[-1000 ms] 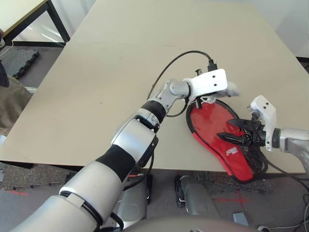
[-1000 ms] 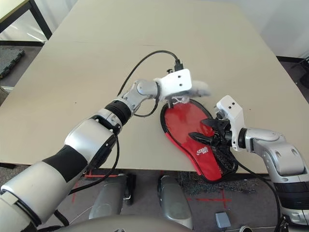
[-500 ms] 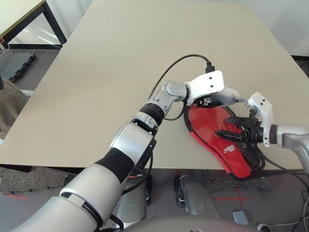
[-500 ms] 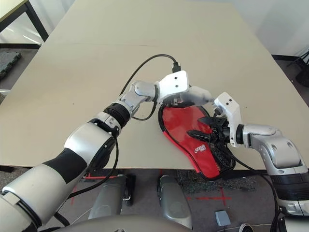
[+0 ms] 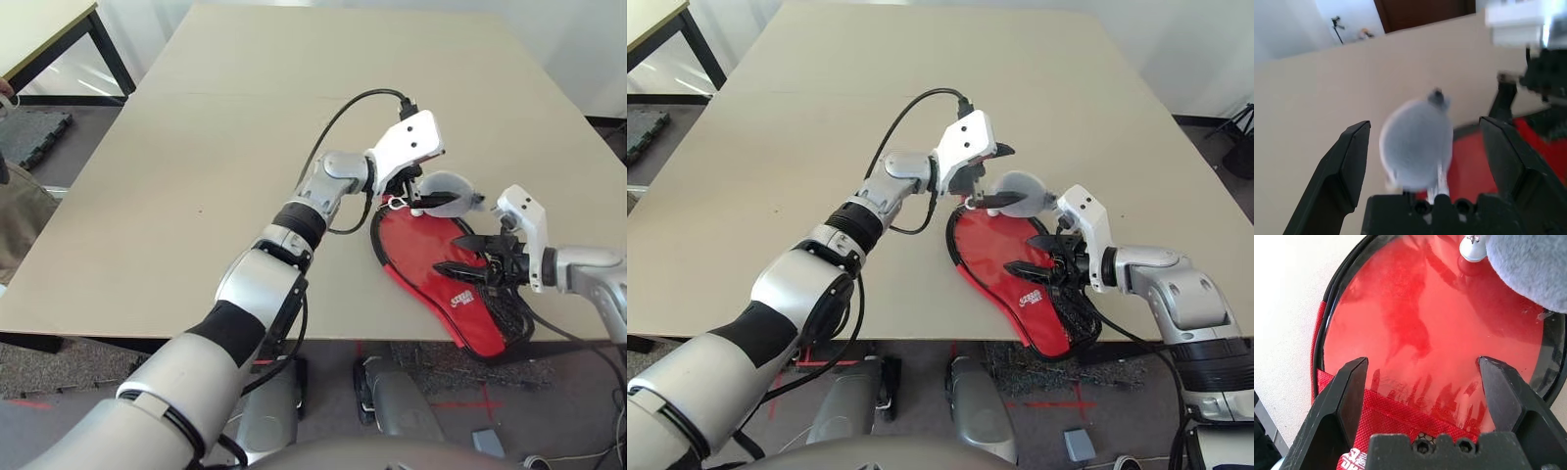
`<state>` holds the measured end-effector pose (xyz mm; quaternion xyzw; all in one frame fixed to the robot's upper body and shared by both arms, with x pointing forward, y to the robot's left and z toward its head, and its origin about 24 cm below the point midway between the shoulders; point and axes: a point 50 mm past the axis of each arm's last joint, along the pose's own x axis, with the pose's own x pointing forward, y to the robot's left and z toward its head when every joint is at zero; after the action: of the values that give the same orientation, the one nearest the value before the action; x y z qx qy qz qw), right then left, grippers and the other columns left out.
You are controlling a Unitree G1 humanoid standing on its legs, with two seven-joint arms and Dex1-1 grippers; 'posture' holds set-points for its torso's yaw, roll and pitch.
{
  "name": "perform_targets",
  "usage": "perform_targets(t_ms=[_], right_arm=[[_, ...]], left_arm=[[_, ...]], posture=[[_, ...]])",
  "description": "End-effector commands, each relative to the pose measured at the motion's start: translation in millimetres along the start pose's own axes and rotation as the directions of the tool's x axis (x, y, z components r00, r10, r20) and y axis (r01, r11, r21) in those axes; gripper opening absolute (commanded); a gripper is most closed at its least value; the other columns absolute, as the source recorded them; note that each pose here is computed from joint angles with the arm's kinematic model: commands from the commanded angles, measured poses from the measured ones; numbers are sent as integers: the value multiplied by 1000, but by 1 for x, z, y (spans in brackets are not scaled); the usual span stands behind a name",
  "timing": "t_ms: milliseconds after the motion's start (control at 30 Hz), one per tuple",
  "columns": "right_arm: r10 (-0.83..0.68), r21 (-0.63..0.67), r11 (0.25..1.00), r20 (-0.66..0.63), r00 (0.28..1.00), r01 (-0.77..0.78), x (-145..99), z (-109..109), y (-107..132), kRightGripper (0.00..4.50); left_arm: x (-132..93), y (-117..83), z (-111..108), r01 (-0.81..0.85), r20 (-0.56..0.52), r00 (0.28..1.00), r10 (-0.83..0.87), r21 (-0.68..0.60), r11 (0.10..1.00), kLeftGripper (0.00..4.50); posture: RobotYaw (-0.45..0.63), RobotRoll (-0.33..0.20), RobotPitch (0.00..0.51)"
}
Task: Store the ping-pong paddle in its case and zip it.
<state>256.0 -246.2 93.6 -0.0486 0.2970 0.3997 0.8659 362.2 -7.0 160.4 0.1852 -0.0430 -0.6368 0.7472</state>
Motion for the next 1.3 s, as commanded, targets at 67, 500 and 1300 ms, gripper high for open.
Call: perform_targets(t_ms=[67,500,1300], right_arm=[[23,122,993,-155,988,-4,13,-39,1,4500],[29,108,994,-161,986,-12,10,-36,-3,4500],[-12,78,997,-125,992,22,-27,-16,-17,4500]], left_arm=[[-15,-10,-13,117,-52,992,-118,-31,993,4451],[-14,-40,-38,193,-167,964,-209,-104,976,4451],[6,-59,-70,209,-290,928,-234,-114,971,4451]], posture=[[-48,0,133],[-50,0,128],[-87,0,125]])
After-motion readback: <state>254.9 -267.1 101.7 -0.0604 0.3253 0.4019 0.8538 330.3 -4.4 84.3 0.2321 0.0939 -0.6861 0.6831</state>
